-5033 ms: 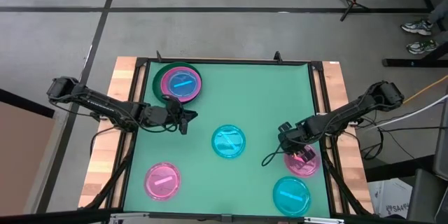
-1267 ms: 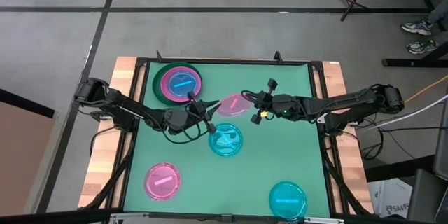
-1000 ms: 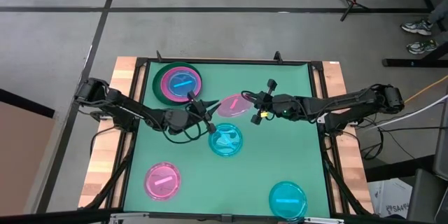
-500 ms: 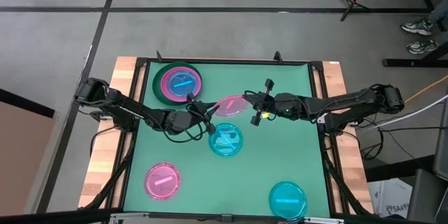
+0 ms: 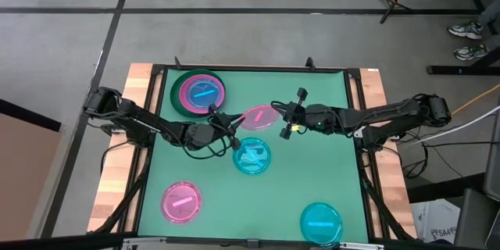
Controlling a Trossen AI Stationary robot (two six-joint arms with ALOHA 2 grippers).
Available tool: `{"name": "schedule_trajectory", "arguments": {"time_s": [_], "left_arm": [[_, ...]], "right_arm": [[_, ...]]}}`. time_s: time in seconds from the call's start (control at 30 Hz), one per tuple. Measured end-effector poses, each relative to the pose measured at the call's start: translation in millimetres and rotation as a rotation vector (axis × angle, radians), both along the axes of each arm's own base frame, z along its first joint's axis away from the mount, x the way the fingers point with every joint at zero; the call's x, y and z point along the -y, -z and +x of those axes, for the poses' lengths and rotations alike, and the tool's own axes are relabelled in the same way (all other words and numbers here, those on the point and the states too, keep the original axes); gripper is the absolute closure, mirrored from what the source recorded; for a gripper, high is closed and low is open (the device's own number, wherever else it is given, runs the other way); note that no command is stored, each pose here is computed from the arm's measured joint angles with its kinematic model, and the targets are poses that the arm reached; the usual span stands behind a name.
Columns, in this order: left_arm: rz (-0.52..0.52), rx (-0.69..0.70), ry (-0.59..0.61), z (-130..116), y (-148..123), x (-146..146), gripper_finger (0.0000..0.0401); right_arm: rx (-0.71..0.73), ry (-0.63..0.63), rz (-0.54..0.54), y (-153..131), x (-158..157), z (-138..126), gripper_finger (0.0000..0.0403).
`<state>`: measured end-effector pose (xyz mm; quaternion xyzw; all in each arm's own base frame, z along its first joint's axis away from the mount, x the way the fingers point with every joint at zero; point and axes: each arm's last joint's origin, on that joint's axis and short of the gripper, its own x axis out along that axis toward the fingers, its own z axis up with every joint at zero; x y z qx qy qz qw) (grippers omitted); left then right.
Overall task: Stack plastic plates
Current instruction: Stack the right light pink plate on top of the blue plate
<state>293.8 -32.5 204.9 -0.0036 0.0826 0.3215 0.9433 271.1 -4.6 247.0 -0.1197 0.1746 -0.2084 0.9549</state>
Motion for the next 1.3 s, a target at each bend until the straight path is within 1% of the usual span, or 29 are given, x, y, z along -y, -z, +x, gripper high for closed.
{"name": "schedule_trajectory", "arguments": {"time_s": [0.23,0.33,0.5,0.73,0.83,1.1,1.2,1.3], "left_arm": [[0.000,0.000,0.000,0.0,0.1,0.0,0.0347],[0.000,0.000,0.000,0.0,0.0,0.0,0.0360],[0.002,-0.001,-0.013,-0.3,0.2,-0.6,0.0394],[0.002,-0.002,-0.014,-0.4,0.4,-0.6,0.0397],[0.004,-0.002,-0.019,-0.5,0.4,-0.7,0.0399],[0.001,0.005,-0.014,-0.7,-0.9,-0.4,0.0400],[-0.003,0.018,-0.009,-2.3,-5.0,-0.5,0.0401],[-0.020,0.053,0.007,-5.3,-13.3,-1.0,0.0401]], "right_arm": [[-0.003,0.000,0.000,0.3,0.0,-0.1,0.0403],[-0.003,0.000,0.001,0.3,0.0,-0.1,0.0403],[-0.004,-0.007,0.003,0.4,-0.2,0.0,0.0403],[-0.005,-0.027,0.010,0.5,-0.6,0.2,0.0401],[-0.004,-0.039,0.015,0.5,-0.9,0.4,0.0387],[-0.002,-0.057,0.015,0.0,-1.3,0.5,0.0316],[-0.019,-0.078,-0.035,-2.0,-1.4,-0.7,0.0301],[-0.030,-0.142,-0.077,-7.4,-2.5,-4.8,0.0294]]}}
